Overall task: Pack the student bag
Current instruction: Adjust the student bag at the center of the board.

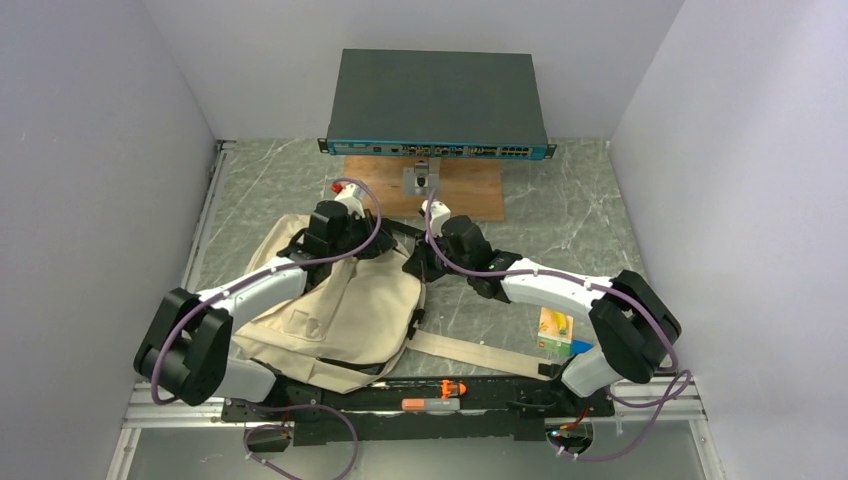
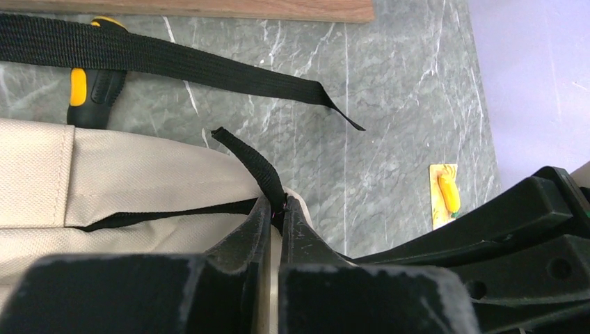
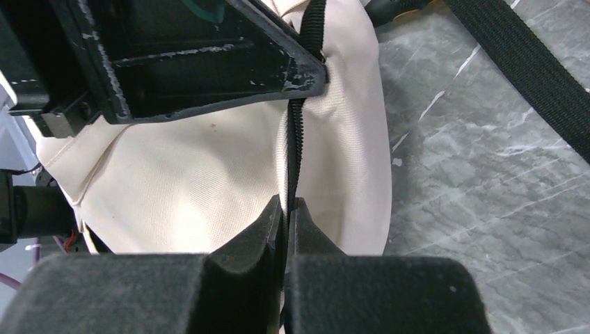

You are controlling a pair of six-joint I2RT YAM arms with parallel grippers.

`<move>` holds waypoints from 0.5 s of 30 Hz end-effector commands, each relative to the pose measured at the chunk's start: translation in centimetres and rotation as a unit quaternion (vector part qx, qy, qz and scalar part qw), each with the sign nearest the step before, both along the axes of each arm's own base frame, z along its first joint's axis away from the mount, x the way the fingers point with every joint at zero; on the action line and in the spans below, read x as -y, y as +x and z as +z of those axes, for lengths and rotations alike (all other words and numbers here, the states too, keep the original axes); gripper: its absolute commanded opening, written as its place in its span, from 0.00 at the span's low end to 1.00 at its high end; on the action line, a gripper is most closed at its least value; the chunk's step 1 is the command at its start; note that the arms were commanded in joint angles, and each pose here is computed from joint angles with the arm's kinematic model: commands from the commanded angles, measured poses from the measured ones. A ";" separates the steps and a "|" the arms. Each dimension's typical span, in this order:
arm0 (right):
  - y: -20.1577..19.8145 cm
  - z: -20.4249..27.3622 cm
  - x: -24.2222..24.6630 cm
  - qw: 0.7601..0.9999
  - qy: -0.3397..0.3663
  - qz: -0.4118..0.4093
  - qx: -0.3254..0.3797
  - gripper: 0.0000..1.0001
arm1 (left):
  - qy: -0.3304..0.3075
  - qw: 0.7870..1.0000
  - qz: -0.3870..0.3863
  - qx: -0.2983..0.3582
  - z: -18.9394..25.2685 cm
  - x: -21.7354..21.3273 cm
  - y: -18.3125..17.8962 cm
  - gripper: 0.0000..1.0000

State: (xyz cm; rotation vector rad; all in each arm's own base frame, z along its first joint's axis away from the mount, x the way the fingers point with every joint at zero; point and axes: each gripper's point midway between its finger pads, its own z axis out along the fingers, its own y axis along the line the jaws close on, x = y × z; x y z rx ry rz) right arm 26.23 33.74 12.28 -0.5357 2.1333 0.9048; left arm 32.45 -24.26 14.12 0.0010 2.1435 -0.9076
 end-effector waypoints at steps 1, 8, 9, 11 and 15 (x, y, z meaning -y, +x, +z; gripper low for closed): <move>-0.9 1.3 -0.4 1.000 0.021 0.010 -0.001 0.00 | -0.019 0.998 0.042 0.033 1.9 -0.7 3.2 0.07; -1.3 1.3 -0.7 1.000 0.022 0.016 -0.002 0.00 | -0.016 0.998 0.057 0.029 1.7 -1.0 3.6 0.18; -1.3 1.5 -0.8 1.000 0.023 0.017 -0.001 0.00 | -0.014 0.998 0.059 0.026 1.6 -1.0 3.7 0.20; -1.3 1.4 -0.7 1.000 0.022 0.017 -0.001 0.00 | -0.014 0.998 0.057 0.025 1.6 -0.9 3.8 0.24; -1.4 1.3 -0.7 1.000 0.021 0.018 -0.002 0.00 | -0.013 0.998 0.059 0.018 1.2 -0.8 4.0 0.29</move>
